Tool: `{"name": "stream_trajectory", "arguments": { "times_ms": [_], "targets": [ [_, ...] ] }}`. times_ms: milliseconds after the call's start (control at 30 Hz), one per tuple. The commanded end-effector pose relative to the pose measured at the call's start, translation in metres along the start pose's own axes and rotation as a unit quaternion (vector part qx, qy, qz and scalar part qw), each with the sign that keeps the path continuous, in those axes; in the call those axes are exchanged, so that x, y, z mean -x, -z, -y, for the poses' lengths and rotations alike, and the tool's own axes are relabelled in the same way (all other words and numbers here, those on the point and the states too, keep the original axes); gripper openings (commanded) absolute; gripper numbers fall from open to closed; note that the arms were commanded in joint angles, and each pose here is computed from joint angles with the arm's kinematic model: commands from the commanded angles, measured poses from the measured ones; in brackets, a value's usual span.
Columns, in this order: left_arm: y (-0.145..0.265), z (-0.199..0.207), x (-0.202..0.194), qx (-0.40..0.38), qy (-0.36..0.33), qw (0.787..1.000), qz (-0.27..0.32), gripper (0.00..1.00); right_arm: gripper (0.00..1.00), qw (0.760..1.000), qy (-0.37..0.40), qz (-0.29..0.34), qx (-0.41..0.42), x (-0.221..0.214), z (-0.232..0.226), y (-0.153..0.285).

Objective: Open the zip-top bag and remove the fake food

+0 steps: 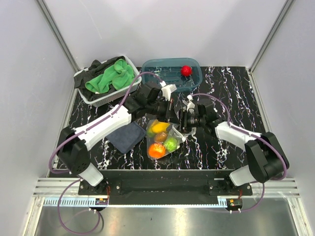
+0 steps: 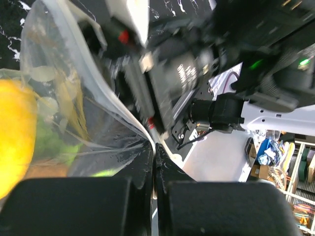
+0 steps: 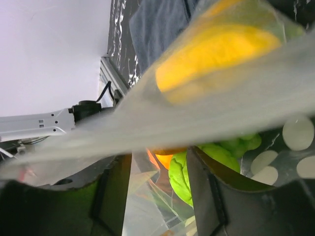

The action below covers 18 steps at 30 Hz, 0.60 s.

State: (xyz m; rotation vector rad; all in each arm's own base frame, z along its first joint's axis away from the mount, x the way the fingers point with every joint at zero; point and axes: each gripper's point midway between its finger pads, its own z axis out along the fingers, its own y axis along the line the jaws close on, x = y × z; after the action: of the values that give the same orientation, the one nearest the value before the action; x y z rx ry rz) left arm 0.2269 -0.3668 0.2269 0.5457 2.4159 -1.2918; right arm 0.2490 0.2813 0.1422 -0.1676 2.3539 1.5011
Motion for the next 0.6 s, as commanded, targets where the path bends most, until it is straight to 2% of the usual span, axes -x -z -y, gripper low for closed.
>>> {"name": "stream_trajectory", "arguments": {
  "times_ms": [0,167,433,567],
  "targets": [
    [-0.002,0.026,0.028,-0.032,-0.02,0.998,0.041,0.0,0.59,1.0,-0.019,-0.014,0.018,-0.013,0.002,-0.006],
    [-0.005,0.033,0.025,-0.042,-0.014,0.998,0.036,0.0,0.73,0.997,-0.068,0.037,-0.031,-0.007,0.022,-0.007],
    [-0.015,0.038,0.0,-0.047,-0.013,0.999,0.009,0.0,0.81,0.98,-0.155,0.122,-0.019,0.025,0.023,-0.014],
    [-0.02,0.04,-0.007,-0.049,-0.011,0.999,-0.001,0.0,0.83,0.976,-0.186,0.109,-0.04,0.023,0.035,-0.021]
  ]
}}
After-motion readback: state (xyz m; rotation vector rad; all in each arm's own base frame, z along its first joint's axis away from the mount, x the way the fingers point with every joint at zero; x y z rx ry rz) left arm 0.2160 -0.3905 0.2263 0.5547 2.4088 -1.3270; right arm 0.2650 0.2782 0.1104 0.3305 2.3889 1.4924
